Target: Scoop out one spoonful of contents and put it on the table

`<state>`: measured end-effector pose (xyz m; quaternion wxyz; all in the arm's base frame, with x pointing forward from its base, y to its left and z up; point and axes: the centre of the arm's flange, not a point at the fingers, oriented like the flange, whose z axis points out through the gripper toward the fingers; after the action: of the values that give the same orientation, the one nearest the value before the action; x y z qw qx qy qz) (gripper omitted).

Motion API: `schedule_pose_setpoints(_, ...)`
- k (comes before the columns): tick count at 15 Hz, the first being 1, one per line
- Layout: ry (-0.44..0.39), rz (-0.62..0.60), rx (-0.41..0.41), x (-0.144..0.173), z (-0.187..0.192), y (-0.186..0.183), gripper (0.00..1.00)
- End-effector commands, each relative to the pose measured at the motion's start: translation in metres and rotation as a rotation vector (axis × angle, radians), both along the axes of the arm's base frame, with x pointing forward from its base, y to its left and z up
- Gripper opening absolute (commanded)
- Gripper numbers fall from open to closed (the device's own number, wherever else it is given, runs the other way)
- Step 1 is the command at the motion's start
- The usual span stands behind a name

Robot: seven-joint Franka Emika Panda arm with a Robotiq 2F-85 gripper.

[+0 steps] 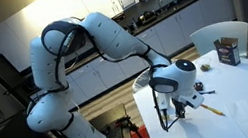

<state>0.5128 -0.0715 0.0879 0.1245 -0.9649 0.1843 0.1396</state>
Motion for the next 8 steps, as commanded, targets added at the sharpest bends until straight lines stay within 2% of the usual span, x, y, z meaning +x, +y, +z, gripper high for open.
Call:
schedule_pose_setpoints(1,0.038,-0.024,-0.016,0.0093,-0.0005,0.0019,0.03)
schedule_pose_setpoints(3,0.044,-0.035,-0.019,0.0107,-0.0019,0.0023,0.07)
schedule_pose_setpoints(6,0.053,-0.048,-0.025,0.0127,-0.0044,0.0037,0.26)
schedule_pose_setpoints(7,0.056,-0.049,-0.025,0.0134,-0.0054,0.0039,0.42)
schedule_pose_setpoints(8,0.058,-0.05,-0.026,0.0135,-0.0059,0.0041,0.5)
